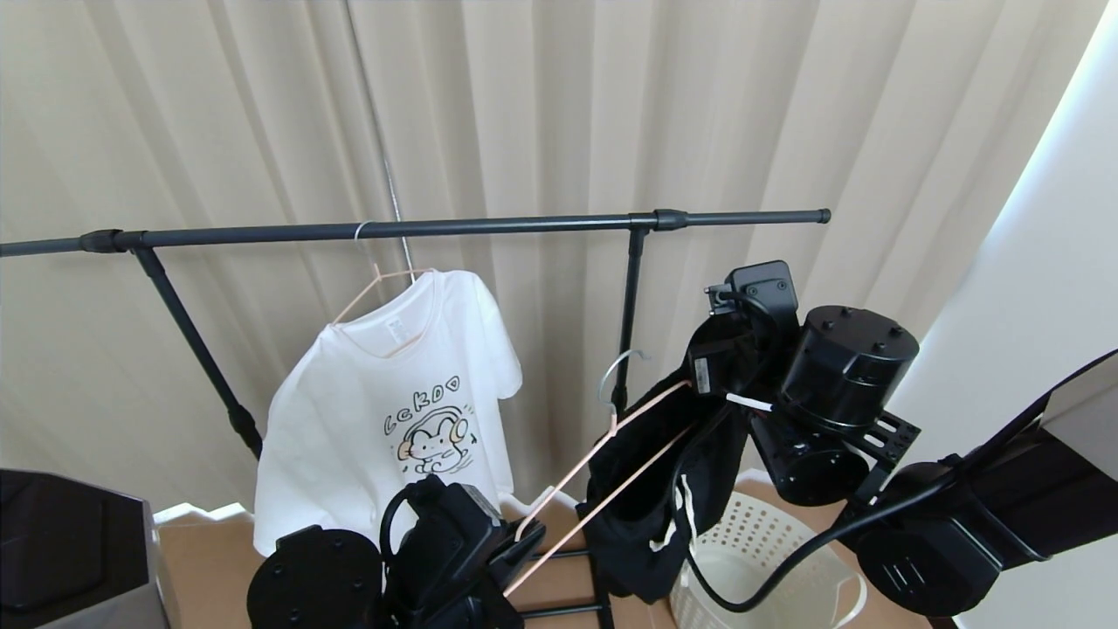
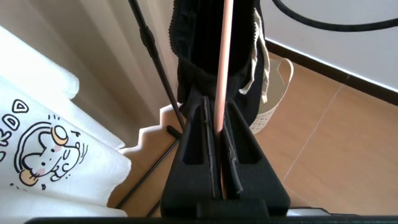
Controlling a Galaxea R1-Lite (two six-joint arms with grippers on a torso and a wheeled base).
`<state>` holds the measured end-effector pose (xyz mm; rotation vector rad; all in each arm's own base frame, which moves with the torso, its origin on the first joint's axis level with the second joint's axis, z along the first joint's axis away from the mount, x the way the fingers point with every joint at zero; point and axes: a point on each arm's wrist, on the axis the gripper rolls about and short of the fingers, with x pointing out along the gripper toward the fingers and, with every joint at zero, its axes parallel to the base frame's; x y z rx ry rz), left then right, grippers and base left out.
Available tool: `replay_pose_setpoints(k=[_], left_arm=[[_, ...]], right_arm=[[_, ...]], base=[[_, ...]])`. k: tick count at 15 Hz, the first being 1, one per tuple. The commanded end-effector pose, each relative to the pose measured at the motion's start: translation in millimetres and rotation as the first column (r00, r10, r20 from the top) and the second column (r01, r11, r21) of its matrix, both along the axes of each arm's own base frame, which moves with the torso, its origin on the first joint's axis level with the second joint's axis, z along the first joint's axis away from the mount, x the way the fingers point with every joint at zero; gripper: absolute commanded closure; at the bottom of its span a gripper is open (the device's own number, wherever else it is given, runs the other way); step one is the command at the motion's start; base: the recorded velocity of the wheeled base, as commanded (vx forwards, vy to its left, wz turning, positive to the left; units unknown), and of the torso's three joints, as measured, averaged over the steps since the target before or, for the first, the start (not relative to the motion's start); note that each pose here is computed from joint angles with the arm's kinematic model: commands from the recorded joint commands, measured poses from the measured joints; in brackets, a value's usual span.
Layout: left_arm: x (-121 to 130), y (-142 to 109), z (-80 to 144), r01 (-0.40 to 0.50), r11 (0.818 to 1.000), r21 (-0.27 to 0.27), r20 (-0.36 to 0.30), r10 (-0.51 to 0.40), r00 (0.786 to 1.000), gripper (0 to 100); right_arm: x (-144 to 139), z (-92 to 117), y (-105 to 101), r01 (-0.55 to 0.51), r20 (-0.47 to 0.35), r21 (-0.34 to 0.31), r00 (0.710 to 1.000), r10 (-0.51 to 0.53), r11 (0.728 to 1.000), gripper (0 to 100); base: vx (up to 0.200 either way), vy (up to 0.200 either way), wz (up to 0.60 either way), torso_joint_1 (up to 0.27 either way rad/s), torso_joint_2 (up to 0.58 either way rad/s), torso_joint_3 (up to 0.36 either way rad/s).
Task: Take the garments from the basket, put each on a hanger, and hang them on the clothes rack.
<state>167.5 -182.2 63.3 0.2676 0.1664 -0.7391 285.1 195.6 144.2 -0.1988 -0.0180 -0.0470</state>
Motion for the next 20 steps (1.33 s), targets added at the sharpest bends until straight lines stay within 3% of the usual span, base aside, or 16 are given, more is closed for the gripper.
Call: replay_pose_setpoints(k=[1, 7, 10, 16, 20], left_arm=[[0.3, -0.3, 2.7, -0.001, 1.000, -0.010, 0.009, 0.001, 1.000, 100], [1.9, -1.5, 2.5, -0.009, 0.999, -0.030, -0.005, 0.009, 1.000, 100], [2.2, -1.2, 2.5, -0.012, 0.999, -0.030, -0.004, 0.012, 1.000, 100], [4.2, -1.1, 3.4, -0.019, 0.999, -0.033, 0.001, 0.019, 1.000, 100], [4.4, -0.7, 3.8, -0.022, 0.999, -0.034, 0.002, 0.022, 1.000, 100]], right_arm=[[-0.6, -1.0, 1.0, -0.003, -0.002, -0.001, 1.000, 0.003, 1.000, 100], [-16.6, 1.5, 13.7, -0.060, 0.002, 0.002, 0.998, 0.060, 0.998, 100], [-39.1, 12.2, 20.2, -0.120, 0.033, 0.024, 0.992, 0.119, 0.993, 100], [-84.2, 27.5, 37.8, -0.260, 0.060, 0.043, 0.964, 0.258, 0.965, 100], [-97.3, 25.0, 44.6, -0.306, 0.053, 0.039, 0.951, 0.304, 0.951, 100]], base=[[0.000, 0.000, 0.00, 0.000, 0.00, 0.000], [0.000, 0.000, 0.00, 0.000, 0.00, 0.000], [0.000, 0.000, 0.00, 0.000, 0.00, 0.000], [0.000, 0.000, 0.00, 0.000, 0.00, 0.000], [0.000, 0.000, 0.00, 0.000, 0.00, 0.000]])
